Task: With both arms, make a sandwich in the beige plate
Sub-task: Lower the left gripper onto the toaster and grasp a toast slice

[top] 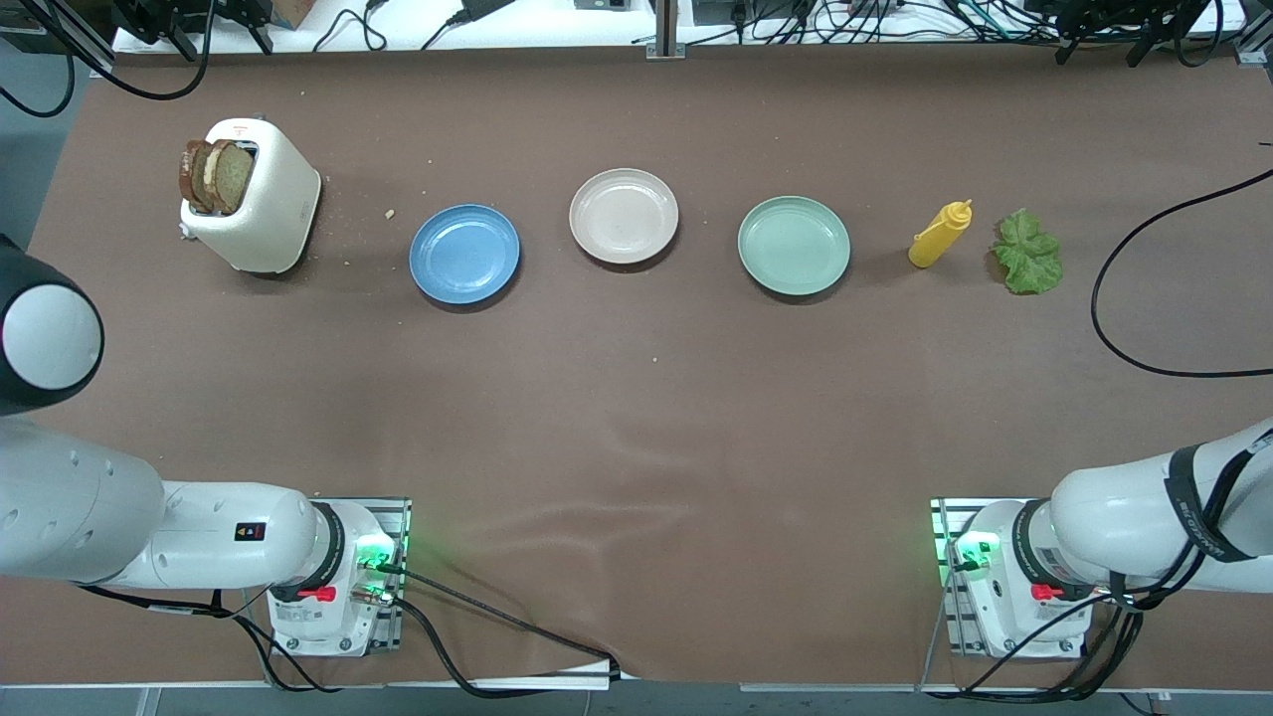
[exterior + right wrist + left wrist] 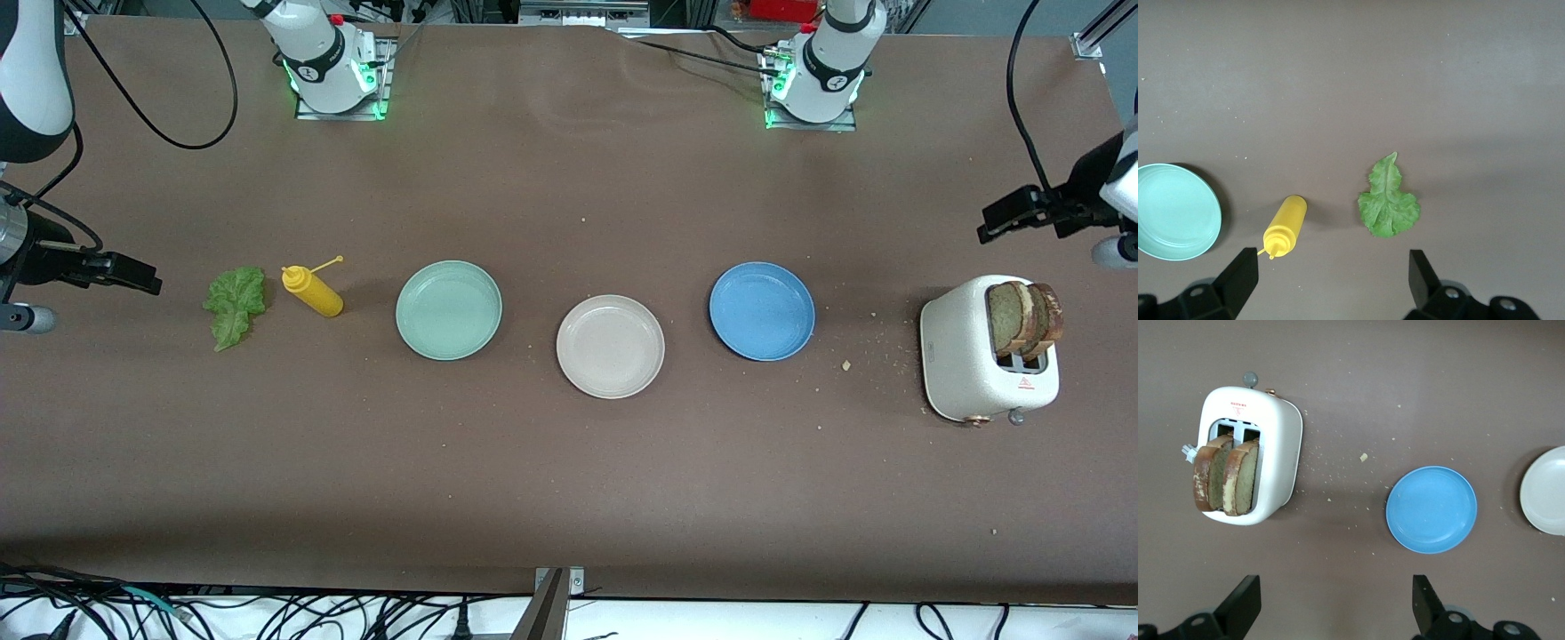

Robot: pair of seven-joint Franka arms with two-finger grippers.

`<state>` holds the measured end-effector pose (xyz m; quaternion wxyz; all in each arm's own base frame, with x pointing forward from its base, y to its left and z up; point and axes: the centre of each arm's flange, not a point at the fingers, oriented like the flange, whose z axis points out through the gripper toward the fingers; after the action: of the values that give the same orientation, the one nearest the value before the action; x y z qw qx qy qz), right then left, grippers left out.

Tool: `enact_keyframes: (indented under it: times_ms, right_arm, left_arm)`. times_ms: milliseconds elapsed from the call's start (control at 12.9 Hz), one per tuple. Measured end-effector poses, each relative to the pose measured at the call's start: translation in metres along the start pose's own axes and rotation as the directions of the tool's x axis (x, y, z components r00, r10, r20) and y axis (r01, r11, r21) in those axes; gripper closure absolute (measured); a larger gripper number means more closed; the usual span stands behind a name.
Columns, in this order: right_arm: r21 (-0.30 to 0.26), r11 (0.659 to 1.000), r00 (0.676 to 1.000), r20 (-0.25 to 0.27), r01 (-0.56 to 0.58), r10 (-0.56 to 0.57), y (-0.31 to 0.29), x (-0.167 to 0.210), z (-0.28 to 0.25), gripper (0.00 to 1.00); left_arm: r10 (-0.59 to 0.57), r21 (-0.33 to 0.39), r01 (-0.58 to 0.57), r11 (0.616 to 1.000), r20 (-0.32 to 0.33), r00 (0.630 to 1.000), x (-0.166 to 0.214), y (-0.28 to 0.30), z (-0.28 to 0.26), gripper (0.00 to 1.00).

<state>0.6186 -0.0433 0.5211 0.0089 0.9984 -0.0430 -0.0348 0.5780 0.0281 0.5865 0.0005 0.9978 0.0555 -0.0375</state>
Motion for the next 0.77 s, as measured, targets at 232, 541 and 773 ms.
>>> enact_keyframes:
  times_ms: [232,541,773]
  right_arm:
    - [0.000,1.000,1.000,0.000,0.000,0.000,0.000,0.000,0.000,0.00]
    - [0.000,1.000,1.000,0.001,0.000,0.000,0.000,0.000,0.000,0.00]
    - [0.000,1.000,1.000,0.001,-0.001,0.001,0.000,0.000,0.001,0.00]
  left_arm:
    - [0.029,-0.001,-0.029,1.000,0.006,1.000,0.028,-0.026,0.038,0.00]
    - [0.025,-0.002,-0.025,1.000,-0.016,1.000,0.055,-0.061,0.095,0.00]
    - [0.067,-0.003,-0.067,0.998,-0.015,0.998,0.056,-0.078,0.127,0.00]
